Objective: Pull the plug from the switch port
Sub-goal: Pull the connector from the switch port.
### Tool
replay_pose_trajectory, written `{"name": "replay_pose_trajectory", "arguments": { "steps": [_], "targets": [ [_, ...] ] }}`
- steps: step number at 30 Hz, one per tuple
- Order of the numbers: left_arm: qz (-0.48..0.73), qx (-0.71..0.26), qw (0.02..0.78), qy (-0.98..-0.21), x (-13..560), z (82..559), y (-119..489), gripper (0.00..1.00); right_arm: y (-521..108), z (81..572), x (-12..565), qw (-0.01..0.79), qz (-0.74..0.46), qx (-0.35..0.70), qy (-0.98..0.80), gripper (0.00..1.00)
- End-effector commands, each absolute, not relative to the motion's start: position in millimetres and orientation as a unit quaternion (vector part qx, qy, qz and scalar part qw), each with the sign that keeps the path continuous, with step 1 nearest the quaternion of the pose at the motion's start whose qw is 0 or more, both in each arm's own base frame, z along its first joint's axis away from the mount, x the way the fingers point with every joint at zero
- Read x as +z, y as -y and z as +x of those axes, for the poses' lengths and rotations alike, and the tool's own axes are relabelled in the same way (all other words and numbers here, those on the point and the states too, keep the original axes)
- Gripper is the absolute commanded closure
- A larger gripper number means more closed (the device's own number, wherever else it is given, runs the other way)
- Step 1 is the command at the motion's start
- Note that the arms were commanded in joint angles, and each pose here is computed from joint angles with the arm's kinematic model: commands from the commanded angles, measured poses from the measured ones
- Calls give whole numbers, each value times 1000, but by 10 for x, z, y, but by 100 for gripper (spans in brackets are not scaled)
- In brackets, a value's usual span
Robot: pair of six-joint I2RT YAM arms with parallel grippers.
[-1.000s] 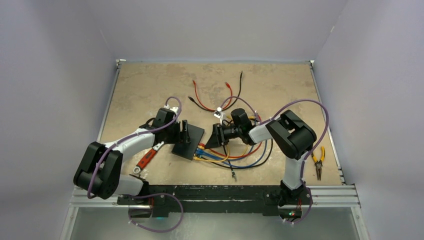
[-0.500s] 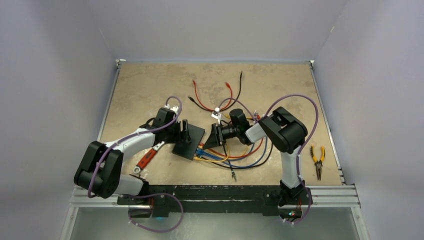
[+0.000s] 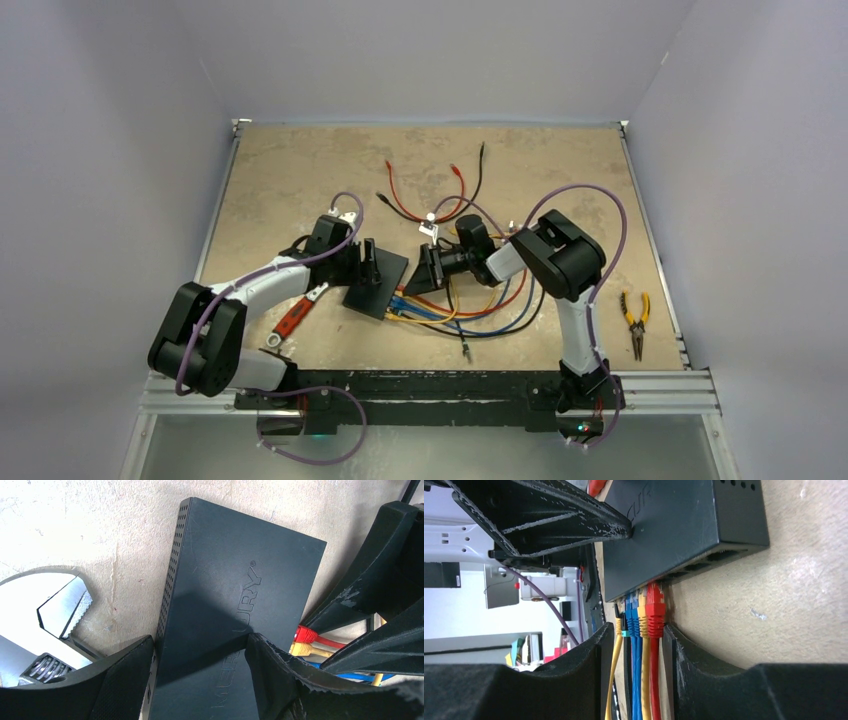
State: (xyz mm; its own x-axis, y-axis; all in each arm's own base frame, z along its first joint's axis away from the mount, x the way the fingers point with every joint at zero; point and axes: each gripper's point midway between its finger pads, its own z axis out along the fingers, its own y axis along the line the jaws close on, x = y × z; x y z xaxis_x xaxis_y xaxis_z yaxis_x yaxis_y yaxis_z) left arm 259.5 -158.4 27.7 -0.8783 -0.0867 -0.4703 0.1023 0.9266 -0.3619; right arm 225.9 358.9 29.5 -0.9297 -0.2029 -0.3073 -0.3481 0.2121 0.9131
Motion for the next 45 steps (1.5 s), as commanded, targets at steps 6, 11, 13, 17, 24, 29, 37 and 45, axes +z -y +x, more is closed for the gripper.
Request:
{"name": "replay_pose_trajectory", "arguments": {
  "steps": [6, 11, 13, 17, 24, 29, 37, 45],
  "targets": [
    [9, -201, 204, -958, 142, 2416, 1629, 33, -3714, 2456, 64, 99, -178, 577, -791, 54],
    [10, -202, 204, -958, 141, 2415, 1631, 33, -3755, 2486, 37, 97, -177, 578, -791, 55],
    [9, -203, 204, -958, 140, 2417, 1636, 33, -3773, 2475, 23, 93, -178, 578, -791, 55],
    [10, -204, 206, -957, 150, 2428, 1643, 33, -3816, 2439, -5, 87, -183, 577, -791, 56],
    [9, -204, 208, -957, 160, 2441, 1645, 33, -3819, 2389, -52, 79, -184, 574, -794, 62],
    [8, -198, 209, -958, 156, 2448, 1625, 33, -3784, 2338, -80, 76, -187, 570, -796, 69],
    [7, -196, 210, -958, 167, 2462, 1620, 33, -3740, 2286, -116, 74, -187, 567, -799, 92],
    [20, -192, 214, -958, 230, 2470, 1613, 28, -3726, 2280, -102, 72, -190, 564, -801, 100]
  ]
}}
